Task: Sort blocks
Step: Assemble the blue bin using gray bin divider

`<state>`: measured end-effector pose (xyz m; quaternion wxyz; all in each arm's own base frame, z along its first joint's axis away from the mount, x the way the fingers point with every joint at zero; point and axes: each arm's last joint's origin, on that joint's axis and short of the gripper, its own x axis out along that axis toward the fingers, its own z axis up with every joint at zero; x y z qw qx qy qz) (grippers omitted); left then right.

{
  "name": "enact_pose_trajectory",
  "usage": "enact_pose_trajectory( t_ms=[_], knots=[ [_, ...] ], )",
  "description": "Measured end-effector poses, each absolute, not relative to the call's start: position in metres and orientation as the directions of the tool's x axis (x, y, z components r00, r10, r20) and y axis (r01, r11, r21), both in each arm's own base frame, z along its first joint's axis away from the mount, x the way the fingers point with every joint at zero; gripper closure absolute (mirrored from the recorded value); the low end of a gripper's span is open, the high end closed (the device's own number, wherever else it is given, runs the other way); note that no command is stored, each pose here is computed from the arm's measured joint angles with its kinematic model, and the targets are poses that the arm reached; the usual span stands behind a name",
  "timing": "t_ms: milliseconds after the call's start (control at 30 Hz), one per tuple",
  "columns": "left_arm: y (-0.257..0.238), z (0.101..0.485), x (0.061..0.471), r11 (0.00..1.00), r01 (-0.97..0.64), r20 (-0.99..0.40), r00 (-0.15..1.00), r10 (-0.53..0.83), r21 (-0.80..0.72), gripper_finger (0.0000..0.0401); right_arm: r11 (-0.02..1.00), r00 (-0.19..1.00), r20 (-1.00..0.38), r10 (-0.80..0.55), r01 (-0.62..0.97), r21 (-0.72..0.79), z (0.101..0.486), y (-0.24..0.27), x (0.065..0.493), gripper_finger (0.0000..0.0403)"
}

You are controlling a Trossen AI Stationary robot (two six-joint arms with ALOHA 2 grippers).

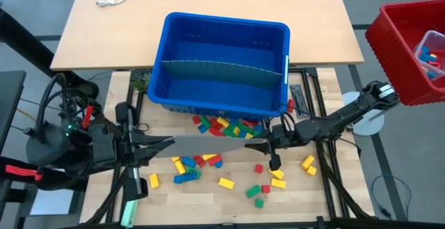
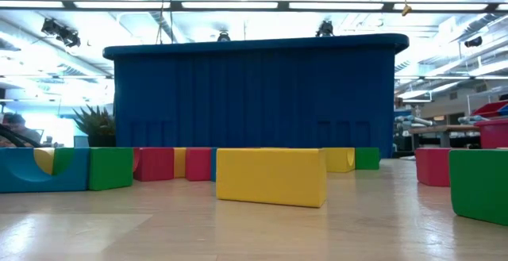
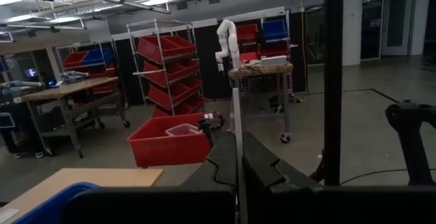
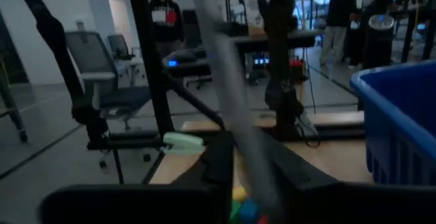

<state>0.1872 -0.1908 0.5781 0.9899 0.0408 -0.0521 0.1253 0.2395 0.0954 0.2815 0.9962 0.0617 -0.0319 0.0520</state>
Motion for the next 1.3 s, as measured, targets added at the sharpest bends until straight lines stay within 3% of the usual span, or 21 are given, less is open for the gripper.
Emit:
enact_pose_trajectory(
  t_ms=[100, 267, 533, 667, 1000, 1300],
  knots=[
    [-0.189, 0.577, 0.190, 0.961, -0.265, 0.111, 0.960, 0.256, 0.073, 0.0393, 0.991, 0.991, 0.097, 0.092, -0.101, 0.090, 0.283, 0.094, 0.241, 0.0396],
    [-0.185, 0.578, 0.191, 0.940, -0.337, 0.102, 0.938, 0.331, 0.047, 0.0377, 0.992, 0.992, 0.101, 0.082, -0.091, 0.092, 0.284, 0.093, 0.241, 0.0400],
    [-0.158, 0.599, 0.168, 0.862, -0.506, 0.064, 0.862, 0.503, 0.041, 0.0270, 0.987, 0.985, 0.162, 0.055, -0.078, 0.143, 0.298, 0.090, 0.230, 0.0402],
    [-0.148, 0.609, 0.149, 0.800, -0.596, 0.006, 0.802, 0.597, 0.072, 0.0238, 0.986, 0.974, 0.226, -0.016, -0.022, 0.165, 0.315, 0.082, 0.215, 0.0402],
    [-0.134, 0.610, 0.129, 0.811, -0.567, -0.001, 0.820, 0.573, 0.143, 0.0232, 0.988, 0.942, 0.321, -0.100, 0.057, 0.140, 0.344, 0.062, 0.180, 0.0403],
    [-0.127, 0.577, 0.136, 0.814, -0.562, -0.010, 0.822, 0.569, 0.147, 0.0232, 0.989, 0.939, 0.320, -0.126, 0.092, 0.118, 0.344, 0.053, 0.183, 0.0403]
  ],
)
